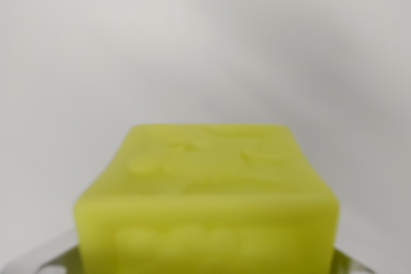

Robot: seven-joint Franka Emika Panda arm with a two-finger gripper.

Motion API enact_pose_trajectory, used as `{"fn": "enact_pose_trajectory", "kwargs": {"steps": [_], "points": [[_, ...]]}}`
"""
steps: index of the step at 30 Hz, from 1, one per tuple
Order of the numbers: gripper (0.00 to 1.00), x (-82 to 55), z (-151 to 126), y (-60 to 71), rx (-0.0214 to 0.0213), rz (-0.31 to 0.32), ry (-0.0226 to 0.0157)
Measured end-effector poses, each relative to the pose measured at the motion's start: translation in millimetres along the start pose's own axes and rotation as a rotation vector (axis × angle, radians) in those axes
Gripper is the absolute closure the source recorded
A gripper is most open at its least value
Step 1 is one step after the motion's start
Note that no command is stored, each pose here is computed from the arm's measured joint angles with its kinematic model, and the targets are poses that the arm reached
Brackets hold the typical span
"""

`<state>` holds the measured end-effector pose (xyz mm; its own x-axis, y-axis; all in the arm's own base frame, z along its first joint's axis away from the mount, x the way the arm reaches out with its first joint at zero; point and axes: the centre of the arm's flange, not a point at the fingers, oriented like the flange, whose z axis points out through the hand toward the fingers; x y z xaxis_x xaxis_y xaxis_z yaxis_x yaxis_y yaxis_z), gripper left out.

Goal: Pick yellow cube

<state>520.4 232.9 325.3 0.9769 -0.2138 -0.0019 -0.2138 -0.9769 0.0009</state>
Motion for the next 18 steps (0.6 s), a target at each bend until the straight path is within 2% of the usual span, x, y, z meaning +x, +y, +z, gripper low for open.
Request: {"fn": "enact_pose_trajectory", "kwargs": {"steps": [18], "points": [[1.0,0.0,-30,0.0,0.0,0.0,-0.0001]]}}
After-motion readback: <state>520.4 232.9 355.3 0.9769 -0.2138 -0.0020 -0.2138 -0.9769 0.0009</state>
